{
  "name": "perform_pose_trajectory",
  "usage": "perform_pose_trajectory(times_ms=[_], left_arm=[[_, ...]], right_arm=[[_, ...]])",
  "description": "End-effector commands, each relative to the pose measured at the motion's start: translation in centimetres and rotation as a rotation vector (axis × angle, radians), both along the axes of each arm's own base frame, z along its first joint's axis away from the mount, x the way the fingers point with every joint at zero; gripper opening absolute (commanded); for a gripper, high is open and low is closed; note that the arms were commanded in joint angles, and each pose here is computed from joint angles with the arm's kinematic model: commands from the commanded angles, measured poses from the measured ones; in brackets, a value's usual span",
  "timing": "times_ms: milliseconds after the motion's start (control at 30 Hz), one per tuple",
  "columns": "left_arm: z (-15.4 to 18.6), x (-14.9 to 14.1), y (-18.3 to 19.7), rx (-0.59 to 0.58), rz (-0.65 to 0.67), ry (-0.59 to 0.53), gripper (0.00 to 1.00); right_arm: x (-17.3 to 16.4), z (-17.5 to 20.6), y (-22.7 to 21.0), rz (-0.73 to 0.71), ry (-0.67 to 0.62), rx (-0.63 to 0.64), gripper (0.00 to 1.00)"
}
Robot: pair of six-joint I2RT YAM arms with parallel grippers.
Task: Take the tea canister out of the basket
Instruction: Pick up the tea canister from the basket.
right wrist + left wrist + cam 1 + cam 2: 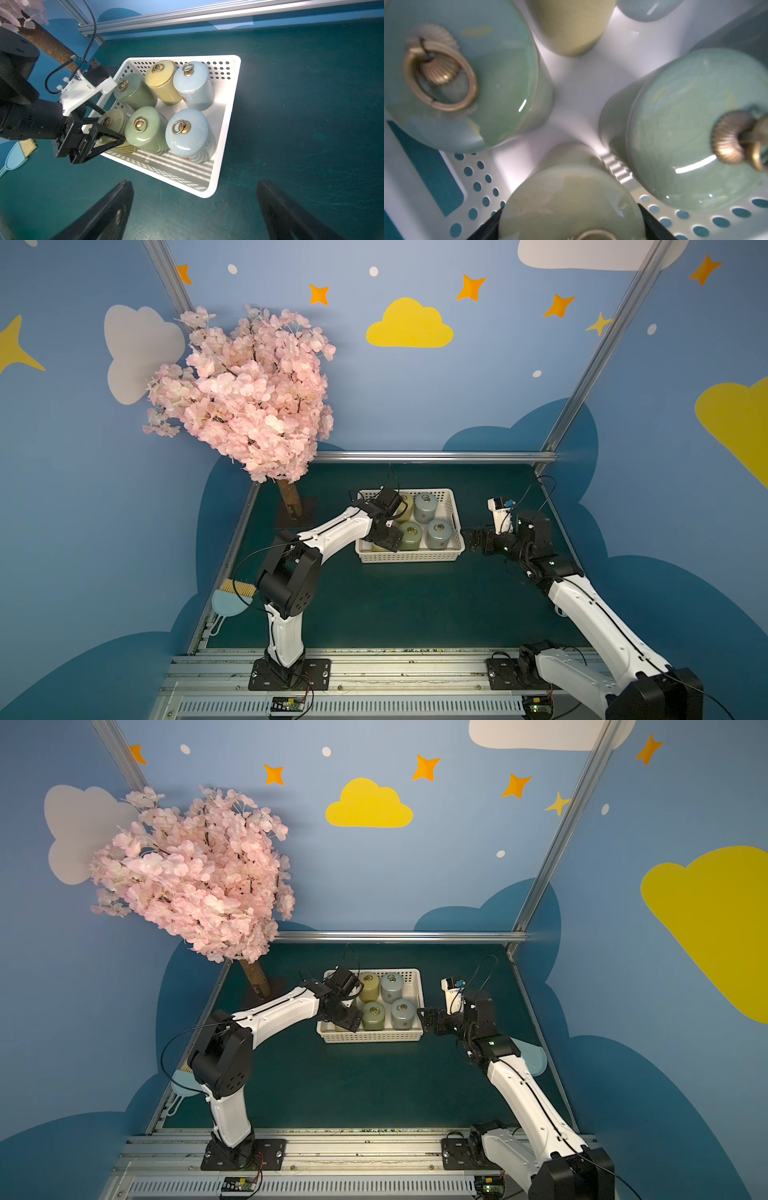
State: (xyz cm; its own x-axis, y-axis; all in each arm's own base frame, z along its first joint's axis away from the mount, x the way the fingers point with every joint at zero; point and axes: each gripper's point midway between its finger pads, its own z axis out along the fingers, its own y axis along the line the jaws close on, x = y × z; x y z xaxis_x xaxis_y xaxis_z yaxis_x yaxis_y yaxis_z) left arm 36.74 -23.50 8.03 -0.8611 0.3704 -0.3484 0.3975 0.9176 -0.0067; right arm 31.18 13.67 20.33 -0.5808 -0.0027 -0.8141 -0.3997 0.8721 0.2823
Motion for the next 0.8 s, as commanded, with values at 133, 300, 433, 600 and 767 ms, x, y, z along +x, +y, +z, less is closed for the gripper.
perform_pose_trajectory(times_ms=[133, 300, 433, 600, 767], left_arm=[[-0.1, 0.1, -0.2, 0.012, -0.017, 0.008, 0.78], [0.0, 0.1, -0.2, 0.008, -0.018, 0.007, 0.67], [0.6, 0.1, -0.3, -0.001, -0.015, -0.005, 0.63], [2.3, 0.3, -0.2, -0.009, -0.01, -0.035, 0.56], [4.7, 0.5, -0.2, -0.029, -0.016, -0.077, 0.51]], right_arm=[[0.1, 0.8, 0.3, 0.008, -0.032, 0.015, 0.98], [0.1, 0.8, 0.2, 0.006, -0.032, 0.013, 0.98], [0.1, 0.8, 0.3, 0.006, -0.03, 0.013, 0.98], [0.1, 0.8, 0.2, 0.004, -0.03, 0.012, 0.98], [0.1, 0.8, 0.2, 0.001, -0.029, 0.01, 0.98]])
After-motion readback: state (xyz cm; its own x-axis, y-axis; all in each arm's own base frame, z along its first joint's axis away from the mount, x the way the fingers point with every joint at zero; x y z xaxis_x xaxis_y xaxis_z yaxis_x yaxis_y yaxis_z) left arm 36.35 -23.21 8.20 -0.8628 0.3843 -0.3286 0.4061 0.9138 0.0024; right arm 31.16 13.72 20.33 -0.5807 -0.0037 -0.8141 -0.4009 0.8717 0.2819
